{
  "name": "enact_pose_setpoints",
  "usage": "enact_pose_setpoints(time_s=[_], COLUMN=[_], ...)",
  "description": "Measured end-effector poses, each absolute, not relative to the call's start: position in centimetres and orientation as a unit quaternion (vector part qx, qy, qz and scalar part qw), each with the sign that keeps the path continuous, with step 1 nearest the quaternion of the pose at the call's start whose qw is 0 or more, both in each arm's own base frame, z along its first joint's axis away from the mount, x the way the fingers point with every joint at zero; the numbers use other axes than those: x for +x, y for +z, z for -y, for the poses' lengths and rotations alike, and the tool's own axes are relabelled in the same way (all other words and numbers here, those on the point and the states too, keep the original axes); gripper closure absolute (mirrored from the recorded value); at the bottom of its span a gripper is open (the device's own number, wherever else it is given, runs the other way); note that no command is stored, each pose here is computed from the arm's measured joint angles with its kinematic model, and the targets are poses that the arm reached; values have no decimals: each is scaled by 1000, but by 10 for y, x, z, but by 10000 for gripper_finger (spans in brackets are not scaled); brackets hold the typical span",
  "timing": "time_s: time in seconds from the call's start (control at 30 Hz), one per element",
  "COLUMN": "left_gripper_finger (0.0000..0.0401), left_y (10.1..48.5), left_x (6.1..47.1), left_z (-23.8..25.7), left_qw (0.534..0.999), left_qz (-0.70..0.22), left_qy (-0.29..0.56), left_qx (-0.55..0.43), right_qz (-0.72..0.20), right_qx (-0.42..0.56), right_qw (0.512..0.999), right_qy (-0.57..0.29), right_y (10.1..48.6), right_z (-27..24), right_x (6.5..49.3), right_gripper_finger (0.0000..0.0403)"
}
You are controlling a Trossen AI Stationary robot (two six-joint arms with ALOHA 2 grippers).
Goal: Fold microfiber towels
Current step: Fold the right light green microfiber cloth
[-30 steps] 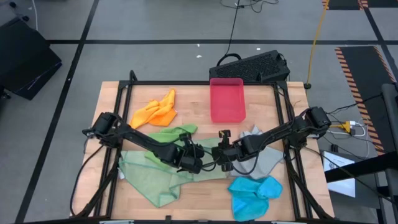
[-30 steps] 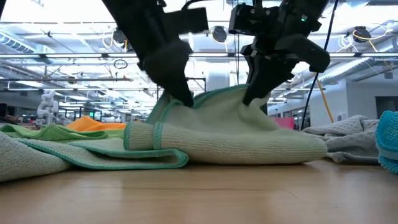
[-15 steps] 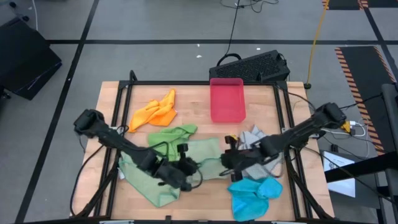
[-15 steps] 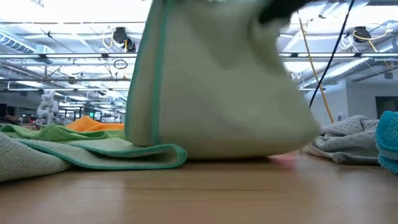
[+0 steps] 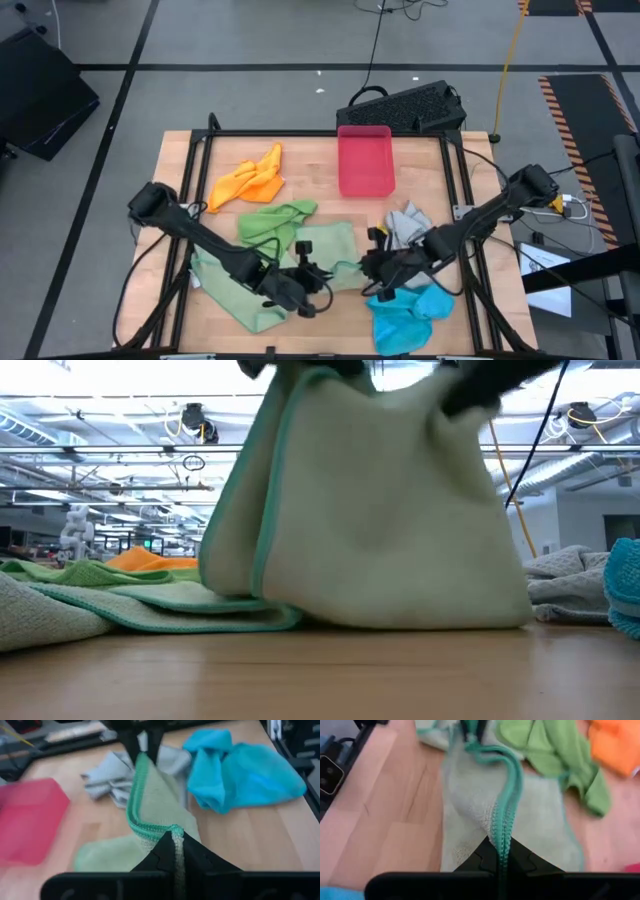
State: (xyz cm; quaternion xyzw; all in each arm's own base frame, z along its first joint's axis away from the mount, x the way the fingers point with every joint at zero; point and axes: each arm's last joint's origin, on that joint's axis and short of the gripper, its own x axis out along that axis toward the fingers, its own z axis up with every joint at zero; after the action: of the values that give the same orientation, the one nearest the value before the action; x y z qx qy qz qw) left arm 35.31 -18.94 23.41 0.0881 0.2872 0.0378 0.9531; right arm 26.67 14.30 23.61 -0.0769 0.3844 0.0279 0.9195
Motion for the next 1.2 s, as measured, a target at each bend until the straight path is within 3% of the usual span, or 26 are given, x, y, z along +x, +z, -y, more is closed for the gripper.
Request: enact_pose_setpoints(time_s=[0.13, 0.27, 0.43, 0.6, 0.77, 1.07, 1.2], left_gripper_finger=[392, 374, 381, 394, 377, 392, 377], left_y=[219, 210, 196, 195, 196, 196, 196], left_x=[363, 374, 388, 392, 394, 393, 394], left_z=[192, 190, 182, 179, 177, 178, 178], left_qw=[954, 959, 961, 960, 963, 961, 961], left_qz=[-290, -278, -277, -279, -269, -273, -273], left_qy=[22, 14, -10, -27, -26, -39, -39], left_qx=[71, 49, 27, 21, 19, 17, 18], right_qz=[-411, -429, -427, -381, -341, -315, -292], right_qx=[-35, 7, 37, 21, -30, -37, -115], right_qw=[911, 903, 904, 924, 940, 948, 949], right_qy=[11, -6, -5, 13, 3, 5, 8], right_y=[207, 191, 188, 193, 197, 198, 190], right_z=[-144, -149, -160, -175, -182, -187, -192], right_x=[253, 239, 230, 227, 224, 226, 234], right_gripper_finger=[370, 316, 254, 219, 213, 237, 241])
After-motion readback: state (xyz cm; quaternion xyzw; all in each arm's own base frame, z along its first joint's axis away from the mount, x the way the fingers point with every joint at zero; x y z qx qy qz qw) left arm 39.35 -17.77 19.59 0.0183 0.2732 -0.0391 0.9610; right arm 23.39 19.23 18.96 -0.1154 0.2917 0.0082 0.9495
